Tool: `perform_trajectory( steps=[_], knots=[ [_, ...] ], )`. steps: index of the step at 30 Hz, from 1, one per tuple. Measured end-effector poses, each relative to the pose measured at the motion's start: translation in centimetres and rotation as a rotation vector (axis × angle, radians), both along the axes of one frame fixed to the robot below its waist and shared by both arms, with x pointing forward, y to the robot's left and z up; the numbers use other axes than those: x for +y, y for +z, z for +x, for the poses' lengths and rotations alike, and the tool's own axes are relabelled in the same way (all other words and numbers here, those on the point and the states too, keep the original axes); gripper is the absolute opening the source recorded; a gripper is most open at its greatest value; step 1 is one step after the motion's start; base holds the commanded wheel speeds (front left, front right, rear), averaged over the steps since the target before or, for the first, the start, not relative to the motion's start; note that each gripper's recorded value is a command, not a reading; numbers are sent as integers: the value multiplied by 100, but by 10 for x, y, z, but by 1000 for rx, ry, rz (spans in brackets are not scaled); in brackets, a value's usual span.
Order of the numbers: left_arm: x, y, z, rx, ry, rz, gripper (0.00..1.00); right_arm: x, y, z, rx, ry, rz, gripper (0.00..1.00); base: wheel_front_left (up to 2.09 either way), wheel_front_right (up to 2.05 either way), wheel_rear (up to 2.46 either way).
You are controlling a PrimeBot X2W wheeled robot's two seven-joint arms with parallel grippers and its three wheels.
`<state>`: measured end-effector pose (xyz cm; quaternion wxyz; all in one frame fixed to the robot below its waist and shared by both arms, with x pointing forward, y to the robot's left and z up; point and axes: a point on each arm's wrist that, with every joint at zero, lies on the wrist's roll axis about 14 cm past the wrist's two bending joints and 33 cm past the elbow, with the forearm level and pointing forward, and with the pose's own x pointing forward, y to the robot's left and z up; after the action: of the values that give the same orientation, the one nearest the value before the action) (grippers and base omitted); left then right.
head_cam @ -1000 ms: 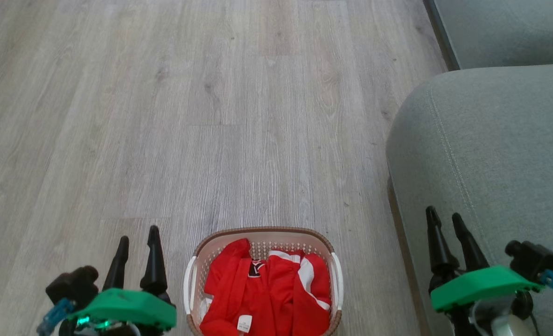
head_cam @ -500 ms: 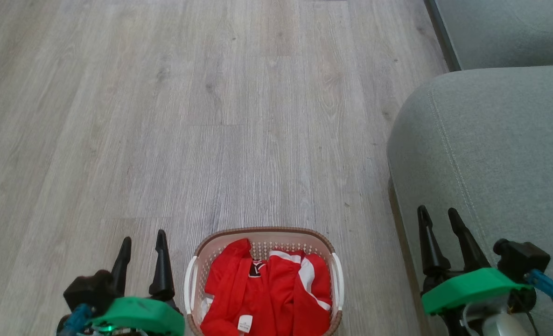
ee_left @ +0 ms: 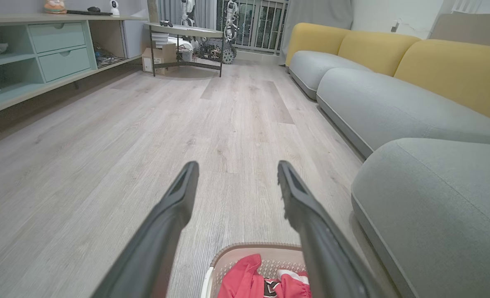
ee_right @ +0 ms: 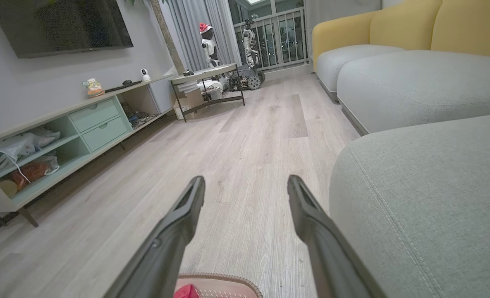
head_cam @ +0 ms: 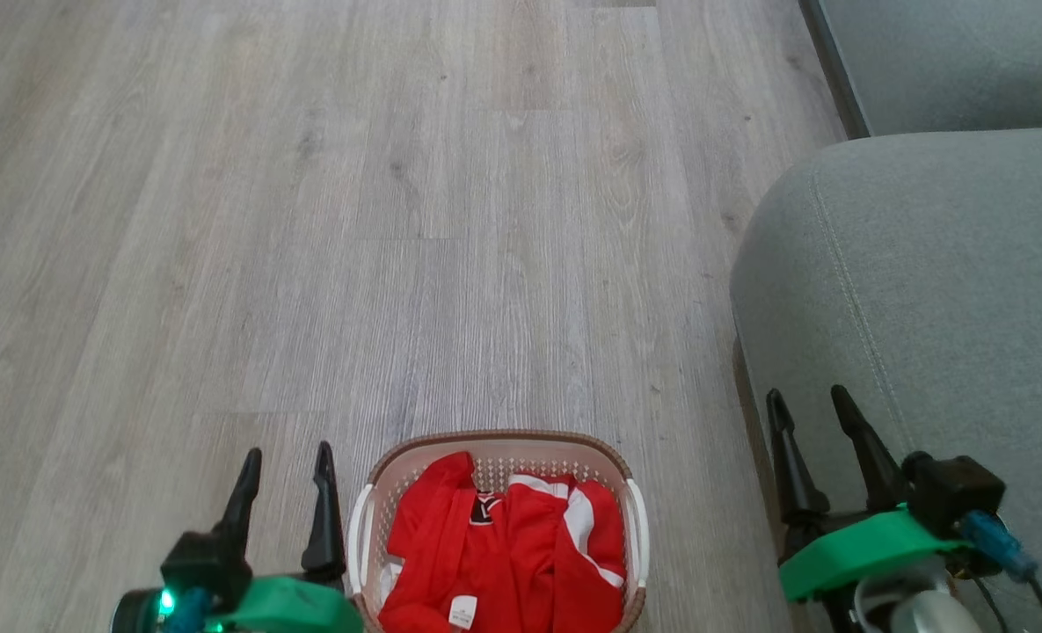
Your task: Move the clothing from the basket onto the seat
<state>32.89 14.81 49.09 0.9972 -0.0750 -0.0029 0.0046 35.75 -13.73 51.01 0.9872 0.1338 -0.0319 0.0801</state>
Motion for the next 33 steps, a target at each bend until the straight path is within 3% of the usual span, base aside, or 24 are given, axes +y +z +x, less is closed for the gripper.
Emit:
perform_trajectory(
  steps=[9, 33],
  knots=[
    [-6, 4, -4, -32, -20, 90, 100, 5, -5, -6, -12, 18, -94, 100, 0, 0, 0],
    [-7, -6, -9, 1, -25, 67, 100, 3, -12, -7, 10, 15, -101, 100, 0, 0, 0]
  ],
)
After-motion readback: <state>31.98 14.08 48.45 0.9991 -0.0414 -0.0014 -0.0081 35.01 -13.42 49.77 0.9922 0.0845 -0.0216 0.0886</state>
